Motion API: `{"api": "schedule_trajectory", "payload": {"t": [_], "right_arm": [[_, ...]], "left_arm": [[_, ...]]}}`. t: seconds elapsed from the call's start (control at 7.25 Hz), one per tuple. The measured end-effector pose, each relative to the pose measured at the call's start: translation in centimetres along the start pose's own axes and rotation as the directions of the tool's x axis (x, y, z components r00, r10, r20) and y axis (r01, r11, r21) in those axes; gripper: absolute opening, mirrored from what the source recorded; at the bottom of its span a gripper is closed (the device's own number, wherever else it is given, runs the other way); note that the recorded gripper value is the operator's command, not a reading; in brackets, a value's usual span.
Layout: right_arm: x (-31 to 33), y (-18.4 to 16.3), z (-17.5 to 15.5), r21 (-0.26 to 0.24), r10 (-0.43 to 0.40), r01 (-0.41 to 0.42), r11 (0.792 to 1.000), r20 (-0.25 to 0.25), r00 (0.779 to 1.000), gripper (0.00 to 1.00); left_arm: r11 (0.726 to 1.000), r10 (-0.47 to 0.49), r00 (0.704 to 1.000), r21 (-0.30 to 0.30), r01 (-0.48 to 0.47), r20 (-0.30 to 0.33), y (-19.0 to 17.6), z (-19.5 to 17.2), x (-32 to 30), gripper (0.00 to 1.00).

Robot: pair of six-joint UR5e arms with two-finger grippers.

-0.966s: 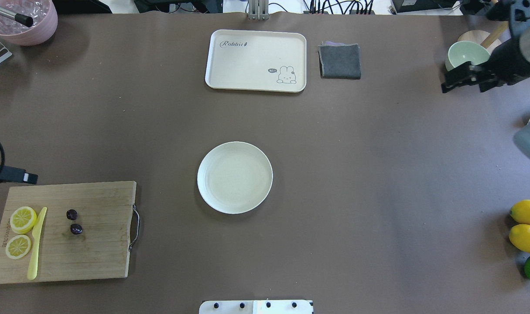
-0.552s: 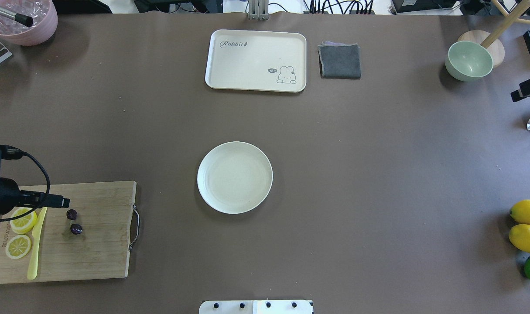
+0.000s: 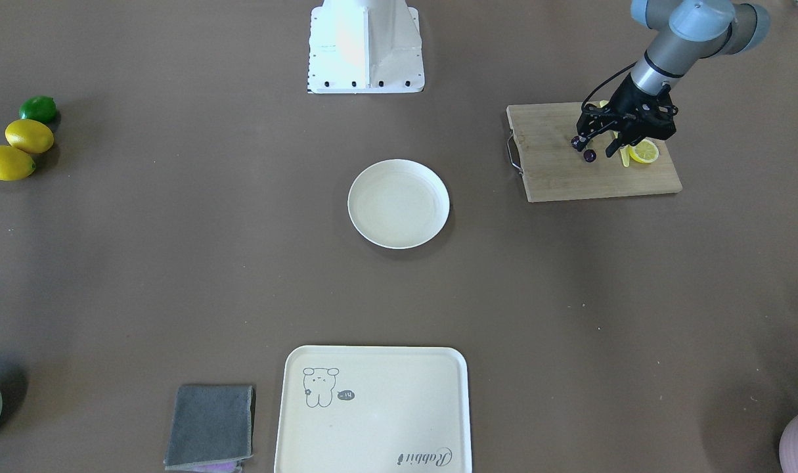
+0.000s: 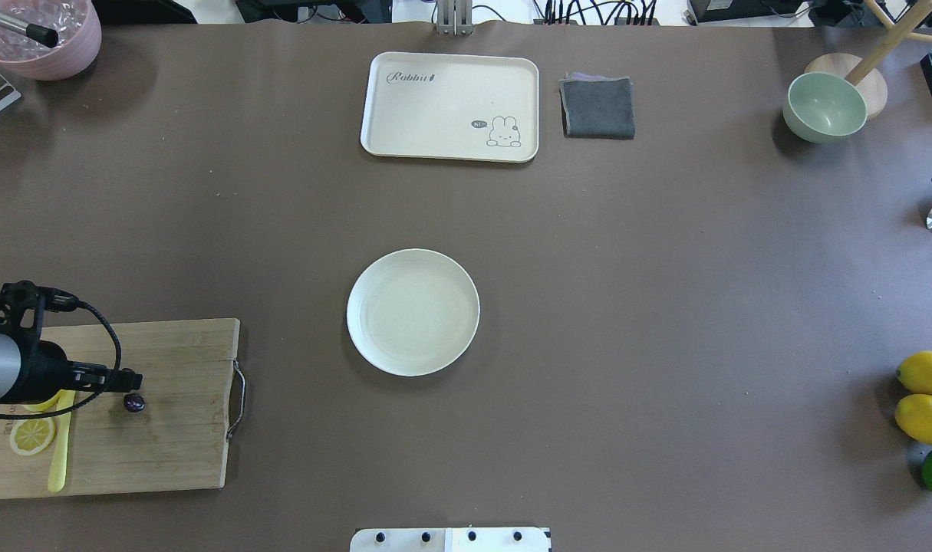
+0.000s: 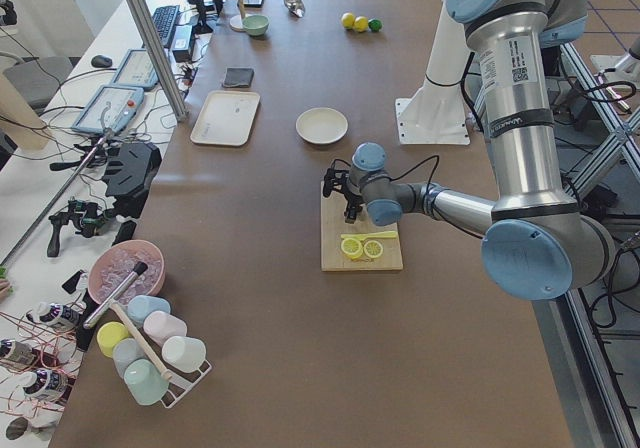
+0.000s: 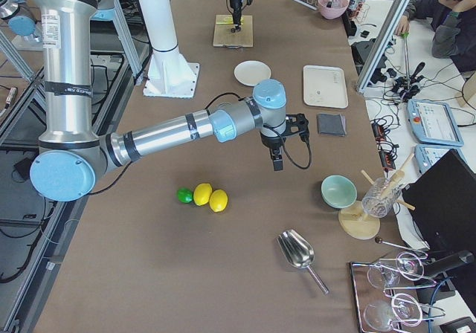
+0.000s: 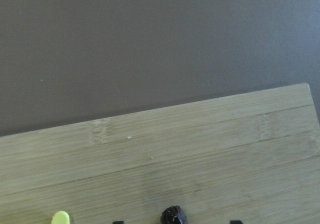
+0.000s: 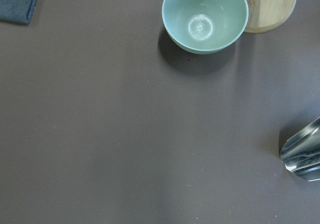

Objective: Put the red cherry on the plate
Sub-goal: 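Move the left gripper over the cutting board and lower onto the dark cherries, then close the left gripper on the dark red cherries and lift them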

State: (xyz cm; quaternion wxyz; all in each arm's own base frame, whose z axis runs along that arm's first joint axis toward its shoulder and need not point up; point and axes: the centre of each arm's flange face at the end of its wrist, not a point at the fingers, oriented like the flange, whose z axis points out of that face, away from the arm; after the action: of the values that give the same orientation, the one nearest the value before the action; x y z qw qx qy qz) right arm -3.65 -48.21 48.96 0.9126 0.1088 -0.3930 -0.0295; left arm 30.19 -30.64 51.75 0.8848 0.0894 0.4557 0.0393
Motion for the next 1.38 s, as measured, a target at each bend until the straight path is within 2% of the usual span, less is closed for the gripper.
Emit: {"api": "schedule_trajectory", "payload": {"t": [0.14,0.41,0.55,0.69,0.83,0.97,1.38], "right_arm": [[0.3,0.2,0.0,0.001,0.004,-0.004,1.0,-0.002,1.0,1.0],[0.4,0.3,-0.1,0.001,0.006,-0.006,1.0,-0.002,1.0,1.0],[0.4,0.3,-0.1,0.0,0.006,-0.006,1.0,-0.002,1.0,1.0],[0.5,0.4,0.0,0.0,0.007,-0.007,1.0,-0.002,1.0,1.0],[0.5,0.4,0.0,-0.001,0.007,-0.007,1.0,-0.002,1.0,1.0],[0.5,0.4,-0.1,-0.001,0.007,-0.007,1.0,-0.002,1.0,1.0],[1.0,0.9,0.0,-0.004,0.017,-0.017,1.0,-0.006,1.0,1.0]], "left_arm": [[1.0,0.002,1.0,-0.001,-0.002,-0.001,0.0,0.1,0.2,0.4],[1.0,0.004,1.0,-0.001,-0.004,-0.003,-0.1,0.3,0.4,0.4],[1.0,0.005,1.0,-0.002,-0.005,-0.003,-0.1,0.5,0.4,0.36],[1.0,0.006,1.0,-0.002,-0.006,-0.002,-0.2,0.6,0.3,0.24],[1.0,0.006,1.0,-0.002,-0.006,-0.001,-0.2,0.7,0.3,0.05],[1.0,0.006,1.0,-0.002,-0.006,-0.001,-0.2,0.7,0.4,0.0],[1.0,0.011,1.0,0.017,-0.011,-0.025,-1.0,0.0,1.4,0.0]]}}
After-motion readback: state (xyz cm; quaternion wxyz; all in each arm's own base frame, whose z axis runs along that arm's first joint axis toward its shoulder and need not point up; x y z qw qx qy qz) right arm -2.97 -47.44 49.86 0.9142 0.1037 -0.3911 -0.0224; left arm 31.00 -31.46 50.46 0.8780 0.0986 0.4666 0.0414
